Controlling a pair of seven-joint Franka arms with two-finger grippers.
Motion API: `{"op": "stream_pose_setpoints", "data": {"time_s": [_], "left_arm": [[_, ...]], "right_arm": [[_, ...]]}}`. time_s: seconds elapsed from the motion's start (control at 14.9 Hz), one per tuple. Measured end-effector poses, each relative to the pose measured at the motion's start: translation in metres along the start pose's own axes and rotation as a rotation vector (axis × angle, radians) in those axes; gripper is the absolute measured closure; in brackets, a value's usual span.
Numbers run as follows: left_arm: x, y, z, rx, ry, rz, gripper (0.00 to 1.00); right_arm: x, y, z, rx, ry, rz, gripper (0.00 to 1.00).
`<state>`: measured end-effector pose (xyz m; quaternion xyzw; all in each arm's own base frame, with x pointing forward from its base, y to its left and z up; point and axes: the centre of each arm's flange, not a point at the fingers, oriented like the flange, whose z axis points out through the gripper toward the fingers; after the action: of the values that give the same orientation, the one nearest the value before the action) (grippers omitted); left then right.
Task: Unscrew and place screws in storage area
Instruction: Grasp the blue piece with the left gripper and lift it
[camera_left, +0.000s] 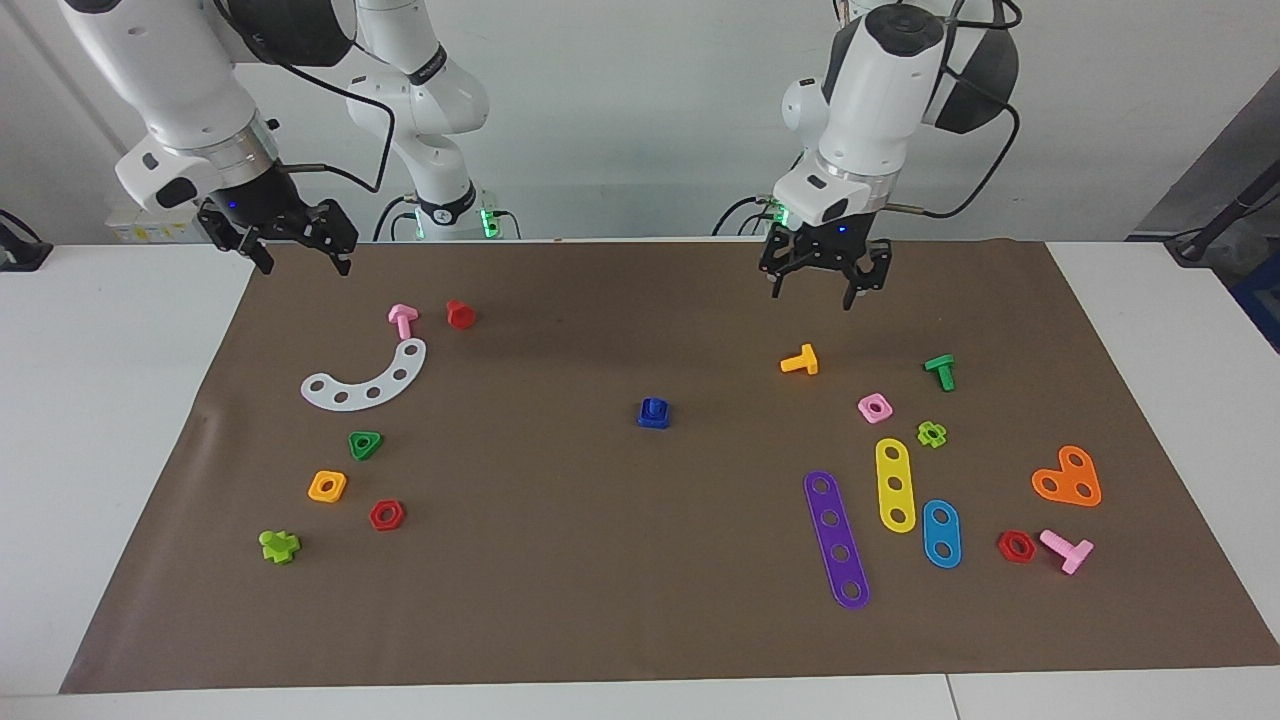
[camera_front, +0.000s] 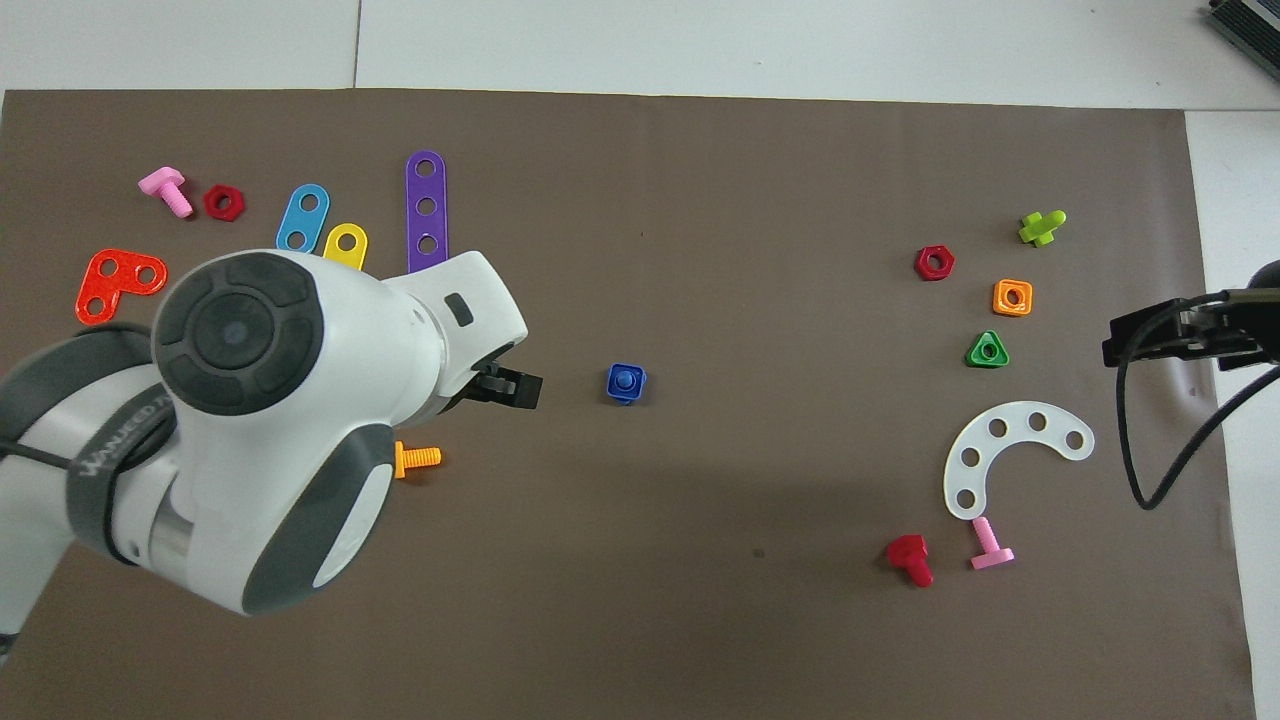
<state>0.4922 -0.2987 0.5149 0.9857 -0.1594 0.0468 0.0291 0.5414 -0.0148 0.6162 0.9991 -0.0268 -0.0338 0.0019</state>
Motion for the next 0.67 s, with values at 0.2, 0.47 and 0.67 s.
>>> {"op": "stream_pose_setpoints", "data": {"time_s": [0.2, 0.47, 0.67], "left_arm": [[0.006, 0.026, 0.031, -0.040, -0.004, -0.001, 0.02], [0.012, 0.041, 0.060, -0.080, 0.016, 0.001, 0.05], [0.017, 0.047, 0.080, -0.083, 0.029, 0.003, 0.06]], "right_arm": [[0.000, 0.000, 0.000, 0.000, 0.000, 0.000, 0.00], [0.000, 0.000, 0.000, 0.000, 0.000, 0.000, 0.00], [0.000, 0.000, 0.000, 0.000, 0.000, 0.000, 0.00]]}}
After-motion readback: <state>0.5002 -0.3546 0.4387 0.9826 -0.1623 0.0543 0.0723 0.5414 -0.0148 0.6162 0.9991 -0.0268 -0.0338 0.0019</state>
